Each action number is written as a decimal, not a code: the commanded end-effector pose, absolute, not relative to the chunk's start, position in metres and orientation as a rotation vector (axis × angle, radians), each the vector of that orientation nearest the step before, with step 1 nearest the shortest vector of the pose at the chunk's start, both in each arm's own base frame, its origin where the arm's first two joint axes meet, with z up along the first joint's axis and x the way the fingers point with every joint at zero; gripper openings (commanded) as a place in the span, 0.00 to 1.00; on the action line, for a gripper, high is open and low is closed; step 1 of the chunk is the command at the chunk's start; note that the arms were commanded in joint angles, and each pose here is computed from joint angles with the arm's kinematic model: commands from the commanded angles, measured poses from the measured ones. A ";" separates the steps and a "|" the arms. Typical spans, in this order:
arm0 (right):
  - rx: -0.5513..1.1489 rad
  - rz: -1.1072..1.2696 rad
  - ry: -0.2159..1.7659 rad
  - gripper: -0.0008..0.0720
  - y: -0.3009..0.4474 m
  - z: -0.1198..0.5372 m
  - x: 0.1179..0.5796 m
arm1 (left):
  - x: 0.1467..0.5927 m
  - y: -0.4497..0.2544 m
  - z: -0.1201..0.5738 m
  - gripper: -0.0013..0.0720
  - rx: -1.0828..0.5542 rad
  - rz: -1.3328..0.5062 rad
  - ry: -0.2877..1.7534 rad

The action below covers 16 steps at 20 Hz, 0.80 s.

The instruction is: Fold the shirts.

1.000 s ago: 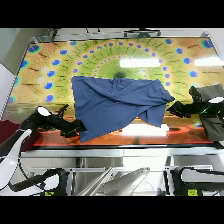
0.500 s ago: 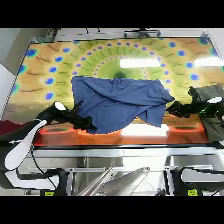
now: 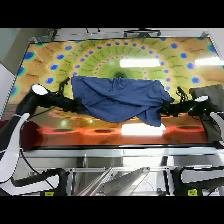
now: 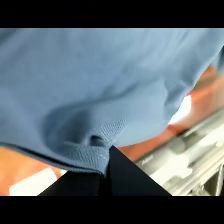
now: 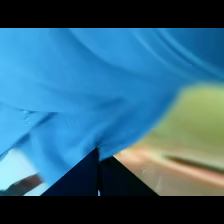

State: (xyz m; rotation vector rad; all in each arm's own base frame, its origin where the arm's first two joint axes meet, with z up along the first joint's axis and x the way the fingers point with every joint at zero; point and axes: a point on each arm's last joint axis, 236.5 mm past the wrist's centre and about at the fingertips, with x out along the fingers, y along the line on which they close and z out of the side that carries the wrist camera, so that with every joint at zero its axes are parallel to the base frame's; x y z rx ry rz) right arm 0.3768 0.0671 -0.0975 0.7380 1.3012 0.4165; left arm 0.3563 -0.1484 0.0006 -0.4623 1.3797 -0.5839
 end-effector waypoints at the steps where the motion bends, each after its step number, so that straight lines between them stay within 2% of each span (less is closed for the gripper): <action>1: 0.717 0.596 1.209 0.03 0.092 -0.023 0.385 | 0.381 -0.127 0.062 0.01 -0.451 -0.585 1.226; 3: 0.669 0.670 1.017 0.03 0.088 0.069 0.393 | 0.392 -0.117 0.128 0.04 -0.461 -0.606 1.062; 6: 0.496 0.682 0.523 0.03 0.070 0.254 0.385 | 0.387 -0.107 0.253 0.04 -0.453 -0.667 0.755; 8: 0.280 0.583 0.195 0.03 0.059 0.371 0.348 | 0.370 -0.100 0.328 0.04 -0.382 -0.675 0.557; 10: 0.105 0.483 -0.070 0.03 0.062 0.459 0.296 | 0.344 -0.095 0.386 0.04 -0.284 -0.648 0.410; 13: -0.084 0.372 -0.334 0.03 0.075 0.537 0.230 | 0.307 -0.094 0.439 0.04 -0.175 -0.612 0.268; 16: -0.148 0.309 -0.442 0.03 0.071 0.566 0.213 | 0.294 -0.092 0.445 0.04 -0.129 -0.595 0.256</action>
